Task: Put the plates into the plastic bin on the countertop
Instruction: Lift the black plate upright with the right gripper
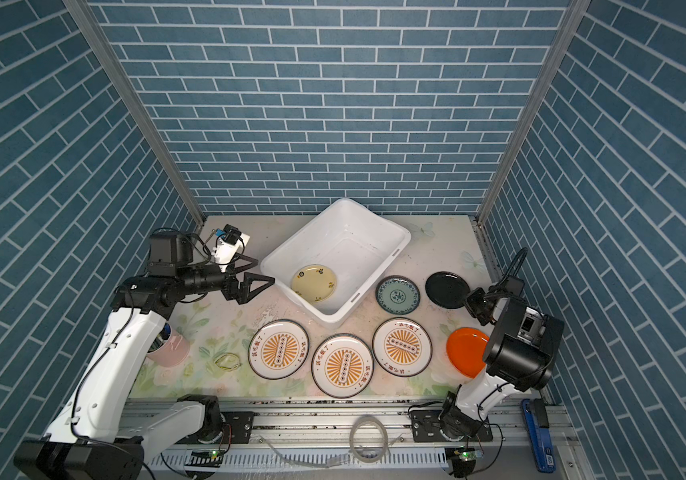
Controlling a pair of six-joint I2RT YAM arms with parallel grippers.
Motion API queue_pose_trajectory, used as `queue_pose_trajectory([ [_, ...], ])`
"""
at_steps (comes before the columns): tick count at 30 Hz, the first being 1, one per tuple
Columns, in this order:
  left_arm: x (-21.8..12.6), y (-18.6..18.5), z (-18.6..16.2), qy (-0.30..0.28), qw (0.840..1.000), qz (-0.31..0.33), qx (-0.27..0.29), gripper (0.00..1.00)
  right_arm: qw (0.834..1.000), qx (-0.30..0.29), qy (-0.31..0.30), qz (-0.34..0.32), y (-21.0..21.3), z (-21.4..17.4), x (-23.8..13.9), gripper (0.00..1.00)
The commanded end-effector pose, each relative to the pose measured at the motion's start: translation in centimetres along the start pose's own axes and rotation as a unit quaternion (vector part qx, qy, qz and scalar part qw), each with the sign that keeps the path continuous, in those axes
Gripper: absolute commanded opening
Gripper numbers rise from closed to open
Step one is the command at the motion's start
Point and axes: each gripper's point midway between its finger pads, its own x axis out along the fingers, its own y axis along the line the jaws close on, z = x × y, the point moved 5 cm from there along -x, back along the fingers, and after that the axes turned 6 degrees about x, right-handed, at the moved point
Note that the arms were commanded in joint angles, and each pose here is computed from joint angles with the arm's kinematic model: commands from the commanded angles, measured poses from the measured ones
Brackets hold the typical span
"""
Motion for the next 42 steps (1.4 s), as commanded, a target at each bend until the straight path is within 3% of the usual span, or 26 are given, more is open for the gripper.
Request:
queue_pose_trajectory([
  [1,-0.2,-0.5,0.3,-0.009,1.000,-0.005,0.008,1.00,1.000,0.011,-0.005,-0.014,-0.5,-0.4,-0.5,0.00],
  [27,-0.1,-0.2,0.9,-0.008,1.000,-0.006,0.002,1.00,0.987,-0.013,-0.107,0.124,8.1,2.3,-9.0,0.00],
  [35,-0.1,-0.1,0.9,-0.008,1.000,-0.005,0.001,0.99,0.986,-0.023,-0.103,0.128,9.6,1.7,-10.2,0.00],
  [42,-0.2,-0.2,0.9,-0.008,1.000,-0.003,0.005,1.00,0.984,-0.069,-0.093,0.134,13.1,0.2,-10.8,0.00],
])
